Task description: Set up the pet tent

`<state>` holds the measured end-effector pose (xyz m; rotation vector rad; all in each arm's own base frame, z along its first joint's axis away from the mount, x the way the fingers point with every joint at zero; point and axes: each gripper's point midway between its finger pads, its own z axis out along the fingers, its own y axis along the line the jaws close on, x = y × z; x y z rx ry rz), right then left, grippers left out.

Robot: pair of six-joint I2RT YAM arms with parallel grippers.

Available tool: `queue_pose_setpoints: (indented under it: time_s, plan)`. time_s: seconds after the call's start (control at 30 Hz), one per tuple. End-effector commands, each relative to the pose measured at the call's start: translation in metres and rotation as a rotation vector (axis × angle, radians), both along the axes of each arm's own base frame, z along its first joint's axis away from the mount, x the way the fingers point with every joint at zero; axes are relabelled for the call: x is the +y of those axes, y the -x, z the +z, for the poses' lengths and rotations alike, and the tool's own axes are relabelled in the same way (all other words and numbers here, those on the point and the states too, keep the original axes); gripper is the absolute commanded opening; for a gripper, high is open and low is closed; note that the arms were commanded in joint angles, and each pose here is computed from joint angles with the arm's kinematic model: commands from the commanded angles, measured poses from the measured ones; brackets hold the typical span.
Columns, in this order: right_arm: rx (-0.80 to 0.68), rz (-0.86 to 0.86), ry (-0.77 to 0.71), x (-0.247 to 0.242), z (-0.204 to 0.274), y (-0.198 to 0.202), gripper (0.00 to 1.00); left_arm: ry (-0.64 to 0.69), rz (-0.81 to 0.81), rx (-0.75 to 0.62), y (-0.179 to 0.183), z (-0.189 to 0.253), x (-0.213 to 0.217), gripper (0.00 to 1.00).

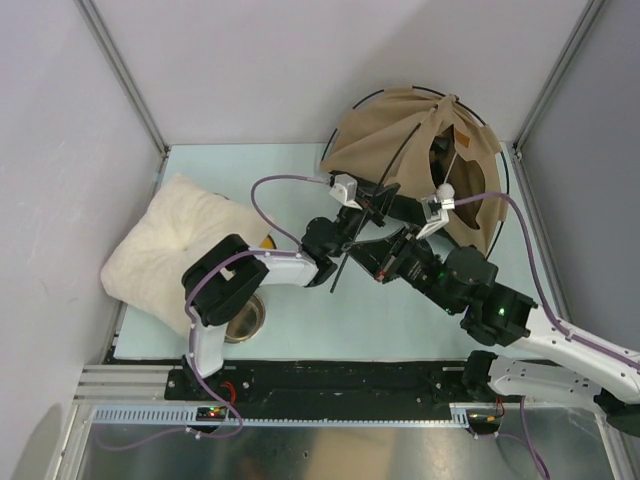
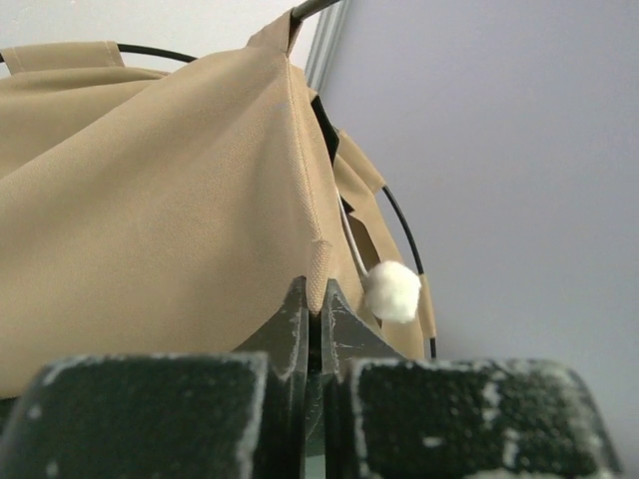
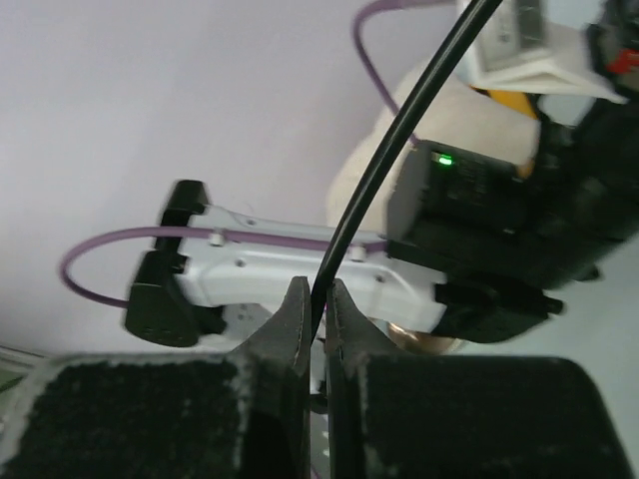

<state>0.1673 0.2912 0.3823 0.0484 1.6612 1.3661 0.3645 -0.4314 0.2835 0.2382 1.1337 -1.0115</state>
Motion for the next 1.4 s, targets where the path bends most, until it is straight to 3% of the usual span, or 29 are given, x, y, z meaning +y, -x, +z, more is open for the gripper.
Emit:
queue_pose_setpoints:
  time_s: [0.0,0.3,0.6,0.93,1.1,1.37]
  plan:
    - [-0.056,-0.248,0.118,-0.039,-0.017,-0.039,0.0,0.059,-0.083,-0.075,0.03,0.026,0.008,0.0]
    - [0.067,-0.244,0.206,-0.05,-0.08,-0.031,0.0,-0.019,-0.18,-0.049,0.065,-0.001,0.022,0.0]
    - [0.165,-0.267,0.209,-0.07,-0.099,-0.026,0.0,-0.007,-0.258,0.075,0.102,-0.011,0.051,0.0]
    - [0.137,-0.197,0.059,-0.045,-0.063,-0.028,0.0,-0.084,-0.308,0.202,0.129,-0.022,0.067,0.0]
    - [0.06,-0.145,-0.034,-0.031,-0.032,-0.026,0.0,-0.156,-0.326,0.242,0.141,-0.033,0.072,0.0]
    - [-0.114,-0.161,-0.055,-0.032,-0.001,-0.034,0.0,-0.256,-0.306,0.317,0.155,-0.059,0.083,0.0]
